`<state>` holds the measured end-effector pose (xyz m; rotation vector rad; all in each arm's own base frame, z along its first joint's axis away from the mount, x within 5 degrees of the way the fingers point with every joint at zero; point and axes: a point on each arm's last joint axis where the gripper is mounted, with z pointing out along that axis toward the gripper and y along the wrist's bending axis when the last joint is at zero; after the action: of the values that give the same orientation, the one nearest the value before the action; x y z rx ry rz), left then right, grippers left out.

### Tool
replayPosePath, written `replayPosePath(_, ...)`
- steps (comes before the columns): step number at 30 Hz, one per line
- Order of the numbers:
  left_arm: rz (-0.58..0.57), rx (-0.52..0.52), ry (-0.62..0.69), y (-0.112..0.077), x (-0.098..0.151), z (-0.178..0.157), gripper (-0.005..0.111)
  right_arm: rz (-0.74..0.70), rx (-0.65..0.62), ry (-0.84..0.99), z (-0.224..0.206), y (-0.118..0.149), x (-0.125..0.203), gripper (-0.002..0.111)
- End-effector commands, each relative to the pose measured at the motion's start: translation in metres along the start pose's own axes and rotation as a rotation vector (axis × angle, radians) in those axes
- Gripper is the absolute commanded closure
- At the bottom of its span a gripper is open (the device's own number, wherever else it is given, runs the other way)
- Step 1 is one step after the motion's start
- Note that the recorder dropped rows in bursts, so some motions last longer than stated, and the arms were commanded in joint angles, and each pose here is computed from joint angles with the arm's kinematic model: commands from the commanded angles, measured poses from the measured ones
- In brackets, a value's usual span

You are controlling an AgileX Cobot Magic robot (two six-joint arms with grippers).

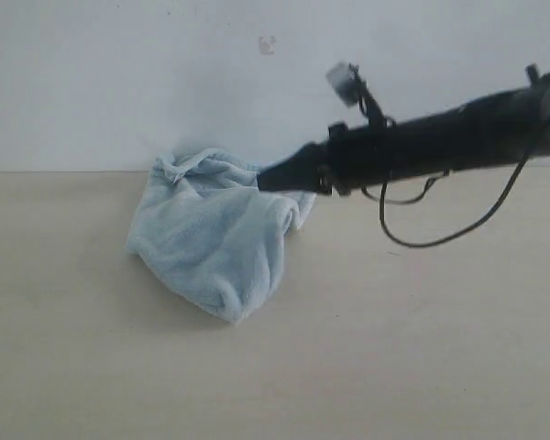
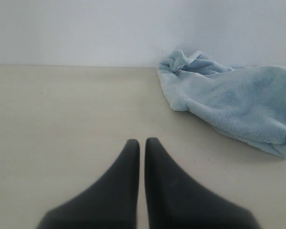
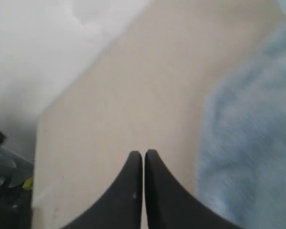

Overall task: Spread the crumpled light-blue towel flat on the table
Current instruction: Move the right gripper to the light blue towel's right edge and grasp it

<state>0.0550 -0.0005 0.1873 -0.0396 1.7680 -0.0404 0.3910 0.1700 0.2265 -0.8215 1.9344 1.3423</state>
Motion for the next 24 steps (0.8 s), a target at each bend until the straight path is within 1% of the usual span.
replayPosePath(1,0.003,0.01,-0.006,-0.001,-0.001,0.0,0.103,-0.207,-0.102,-0.055,-0.034,0.077,-0.047,0.107)
replayPosePath(3,0.003,0.01,-0.006,-0.001,-0.001,0.0,0.103,-0.286,-0.074,-0.009,-0.047,0.101,-0.053,0.107)
replayPosePath(5,0.003,0.01,-0.006,-0.001,-0.001,0.0,0.103,-0.365,-0.016,0.1,-0.057,0.113,-0.049,0.107)
replayPosePath(7,0.003,0.01,-0.006,-0.001,-0.001,0.0,0.103,-0.387,0.057,0.245,-0.062,0.109,-0.039,0.107)
replayPosePath(8,0.003,0.01,-0.006,-0.001,-0.001,0.0,0.103,-0.356,0.124,0.319,-0.063,0.1,-0.029,0.107)
replayPosePath(9,0.003,0.01,-0.006,-0.001,-0.001,0.0,0.103,-0.325,0.183,0.349,-0.063,0.092,-0.023,0.107)
replayPosePath(10,0.003,0.01,-0.006,-0.001,-0.001,0.0,0.103,-0.286,0.266,0.35,-0.062,0.08,-0.017,0.107)
replayPosePath(12,0.003,0.01,-0.006,-0.001,-0.001,0.0,0.103,-0.12,0.447,0.281,-0.057,0.051,0.002,0.107)
replayPosePath(13,0.003,0.01,-0.006,-0.001,-0.001,0.0,0.103,-0.034,0.497,0.259,-0.055,0.039,0.014,0.107)
replayPosePath(14,0.003,0.01,-0.006,-0.001,-0.001,0.0,0.103,0.016,0.541,0.244,-0.051,0.026,0.027,0.107)
replayPosePath(16,0.003,0.01,-0.006,-0.001,-0.001,0.0,0.103,0.042,0.553,0.251,-0.045,0.011,0.046,0.105)
replayPosePath(18,0.003,0.01,-0.006,-0.001,-0.001,0.0,0.103,0.088,0.529,0.243,-0.035,-0.003,0.058,0.093)
replayPosePath(20,0.003,0.01,-0.006,-0.001,-0.001,0.0,0.103,0.147,0.502,0.194,-0.026,-0.015,0.061,0.072)
replayPosePath(22,0.003,0.01,-0.006,-0.001,-0.001,0.0,0.103,0.179,0.495,0.156,-0.019,-0.027,0.064,0.048)
replayPosePath(23,0.003,0.01,-0.006,-0.001,-0.001,0.0,0.103,0.191,0.502,0.133,-0.016,-0.033,0.065,0.038)
replayPosePath(24,0.003,0.01,-0.006,-0.001,-0.001,0.0,0.103,0.199,0.511,0.118,-0.014,-0.038,0.066,0.034)
